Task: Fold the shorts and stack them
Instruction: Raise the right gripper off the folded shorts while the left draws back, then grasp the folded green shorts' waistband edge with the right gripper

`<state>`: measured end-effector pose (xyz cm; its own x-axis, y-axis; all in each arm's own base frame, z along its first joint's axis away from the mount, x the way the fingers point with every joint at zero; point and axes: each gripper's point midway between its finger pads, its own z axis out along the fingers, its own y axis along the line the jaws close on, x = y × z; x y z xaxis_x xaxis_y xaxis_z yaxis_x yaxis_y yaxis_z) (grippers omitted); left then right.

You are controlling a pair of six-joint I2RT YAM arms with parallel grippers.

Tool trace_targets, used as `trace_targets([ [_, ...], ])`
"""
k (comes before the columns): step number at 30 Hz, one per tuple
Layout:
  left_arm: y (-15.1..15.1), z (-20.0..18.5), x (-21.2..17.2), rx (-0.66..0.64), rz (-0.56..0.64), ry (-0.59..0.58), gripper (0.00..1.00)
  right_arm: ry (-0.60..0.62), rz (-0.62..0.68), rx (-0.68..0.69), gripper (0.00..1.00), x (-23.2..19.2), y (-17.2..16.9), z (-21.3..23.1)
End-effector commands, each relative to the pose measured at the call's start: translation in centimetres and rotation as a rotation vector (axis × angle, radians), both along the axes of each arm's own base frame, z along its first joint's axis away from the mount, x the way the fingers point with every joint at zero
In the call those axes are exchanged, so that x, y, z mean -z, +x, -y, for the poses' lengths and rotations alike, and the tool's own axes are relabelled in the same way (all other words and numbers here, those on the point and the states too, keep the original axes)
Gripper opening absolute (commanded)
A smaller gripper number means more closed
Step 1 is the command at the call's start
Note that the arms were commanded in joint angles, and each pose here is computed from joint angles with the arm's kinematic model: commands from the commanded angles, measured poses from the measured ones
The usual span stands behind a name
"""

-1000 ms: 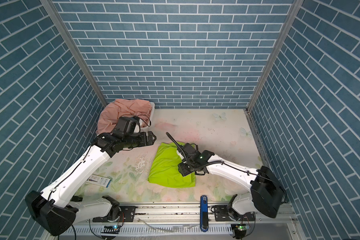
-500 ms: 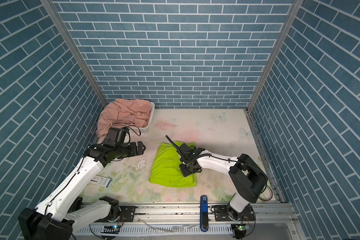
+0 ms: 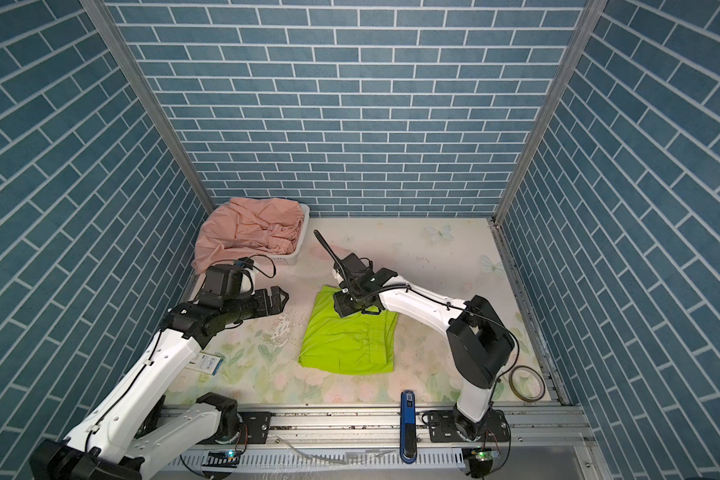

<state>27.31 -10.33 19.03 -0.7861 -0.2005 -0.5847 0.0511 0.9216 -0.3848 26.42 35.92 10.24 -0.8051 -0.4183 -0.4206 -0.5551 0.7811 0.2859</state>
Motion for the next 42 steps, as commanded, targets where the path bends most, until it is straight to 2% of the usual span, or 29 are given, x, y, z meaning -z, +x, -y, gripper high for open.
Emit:
trace_targets([
  [1,0.0,1.6,-0.3,0.079,0.021,-0.077,1.0,-0.127,-0.046,0.086,0.44,4.7,0.2,2.0],
  [6,0.1,1.6,0.4,0.079,0.007,-0.073,1.0,-0.18,-0.103,0.142,0.45,8.4,0.0,3.3],
  [9,0.2,1.5,0.4,0.075,0.012,-0.066,1.0,-0.165,-0.124,0.139,0.45,8.6,0.3,3.3],
  [12,0.3,1.3,0.5,0.066,0.012,-0.055,1.0,-0.152,-0.092,0.097,0.45,7.3,1.1,2.9],
  [16,0.3,1.0,0.0,0.055,0.027,-0.042,1.0,-0.116,-0.003,0.01,0.47,3.3,2.0,2.1],
  [20,0.3,0.4,-0.6,0.033,0.056,-0.021,1.0,-0.083,0.048,-0.125,0.5,-0.2,1.1,1.8],
  [24,0.0,-0.3,-1.5,0.012,0.095,-0.005,1.0,-0.155,0.12,-0.259,0.61,-1.7,-0.1,3.2],
  [29,-0.7,-0.9,-2.3,-0.007,0.106,0.011,1.0,-0.31,0.133,-0.432,0.66,-0.8,-2.2,5.5],
  [33,-1.5,-1.4,-2.8,0.004,0.077,0.052,1.0,-0.427,0.137,-0.501,0.68,0.2,-3.1,6.9],
  [38,-2.6,-3.4,-4.3,-0.029,0.098,0.15,1.0,-0.325,0.159,-0.568,0.7,0.5,-4.5,5.3],
  [42,-3.6,-4.9,-5.1,-0.054,0.155,0.213,1.0,-0.323,0.136,-0.599,0.71,1.8,-4.5,4.6],
])
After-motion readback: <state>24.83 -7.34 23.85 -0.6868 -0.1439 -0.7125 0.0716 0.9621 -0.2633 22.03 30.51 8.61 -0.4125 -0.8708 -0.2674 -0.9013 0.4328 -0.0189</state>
